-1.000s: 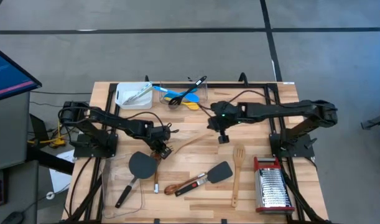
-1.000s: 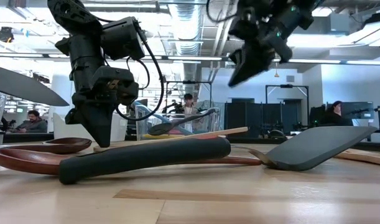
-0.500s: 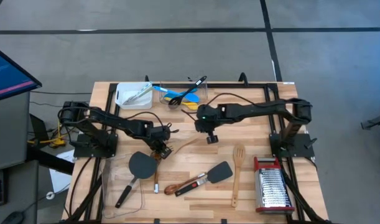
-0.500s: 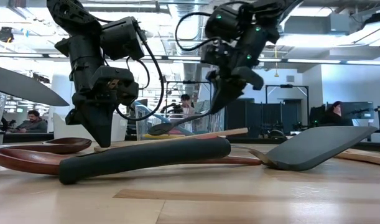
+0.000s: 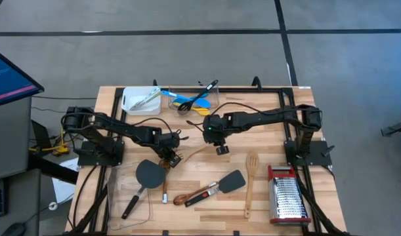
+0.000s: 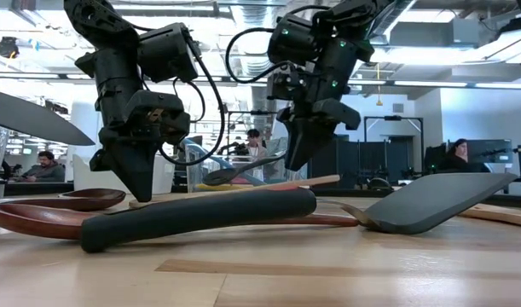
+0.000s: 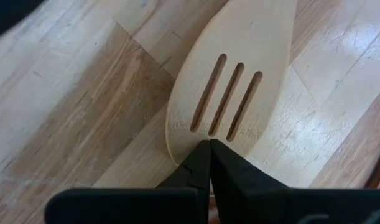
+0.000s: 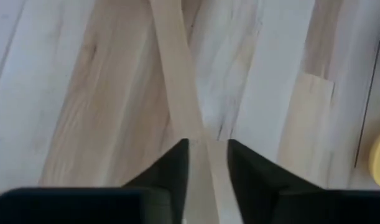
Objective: Pick & Place Kitchen Items
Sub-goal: Put the brown slotted spoon into the top transparent bin
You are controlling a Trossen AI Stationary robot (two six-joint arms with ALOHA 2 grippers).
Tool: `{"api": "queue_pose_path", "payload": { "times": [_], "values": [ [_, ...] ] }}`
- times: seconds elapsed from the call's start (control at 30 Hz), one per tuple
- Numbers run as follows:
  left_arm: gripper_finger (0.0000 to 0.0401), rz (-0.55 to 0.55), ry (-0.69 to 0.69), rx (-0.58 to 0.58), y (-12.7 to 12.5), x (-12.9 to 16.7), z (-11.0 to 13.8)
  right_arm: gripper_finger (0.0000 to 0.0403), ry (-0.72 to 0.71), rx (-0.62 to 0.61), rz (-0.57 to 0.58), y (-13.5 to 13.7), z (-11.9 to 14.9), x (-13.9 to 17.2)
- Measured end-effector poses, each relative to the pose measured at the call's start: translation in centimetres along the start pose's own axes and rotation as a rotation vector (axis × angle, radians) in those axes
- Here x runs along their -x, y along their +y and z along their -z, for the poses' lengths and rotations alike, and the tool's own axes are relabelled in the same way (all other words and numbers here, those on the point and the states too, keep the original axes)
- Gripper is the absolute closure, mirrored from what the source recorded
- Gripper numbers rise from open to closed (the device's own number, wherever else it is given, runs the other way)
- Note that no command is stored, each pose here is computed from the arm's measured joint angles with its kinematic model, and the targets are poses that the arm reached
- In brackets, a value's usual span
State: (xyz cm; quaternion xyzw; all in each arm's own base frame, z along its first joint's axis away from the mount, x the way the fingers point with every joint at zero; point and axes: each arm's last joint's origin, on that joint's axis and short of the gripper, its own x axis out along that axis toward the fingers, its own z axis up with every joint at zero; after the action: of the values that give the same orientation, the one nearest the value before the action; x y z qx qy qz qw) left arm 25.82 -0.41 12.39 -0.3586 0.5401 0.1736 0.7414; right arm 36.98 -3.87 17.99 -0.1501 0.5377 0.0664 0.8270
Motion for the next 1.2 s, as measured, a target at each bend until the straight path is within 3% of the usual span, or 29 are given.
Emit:
{"api": "queue_pose_path", "payload": {
  "times": [0.23,0.37,0.97,1.2],
  "values": [
    [0.0399,0.000,-0.001,0.000,0.0,0.0,0.0,0.0182,0.000,0.002,-0.003,0.1,-0.1,-0.3],
    [0.0399,0.001,-0.001,0.000,0.0,0.0,0.0,0.0156,-0.001,-0.012,-0.004,0.1,0.1,-0.5],
    [0.0399,0.001,-0.002,0.000,0.0,0.0,0.0,0.0201,0.003,-0.077,-0.002,-0.6,0.8,-0.8],
    [0.0399,0.002,-0.003,-0.001,0.0,0.0,0.0,0.0214,0.039,-0.097,-0.027,-0.3,1.0,-3.3]
  ]
}}
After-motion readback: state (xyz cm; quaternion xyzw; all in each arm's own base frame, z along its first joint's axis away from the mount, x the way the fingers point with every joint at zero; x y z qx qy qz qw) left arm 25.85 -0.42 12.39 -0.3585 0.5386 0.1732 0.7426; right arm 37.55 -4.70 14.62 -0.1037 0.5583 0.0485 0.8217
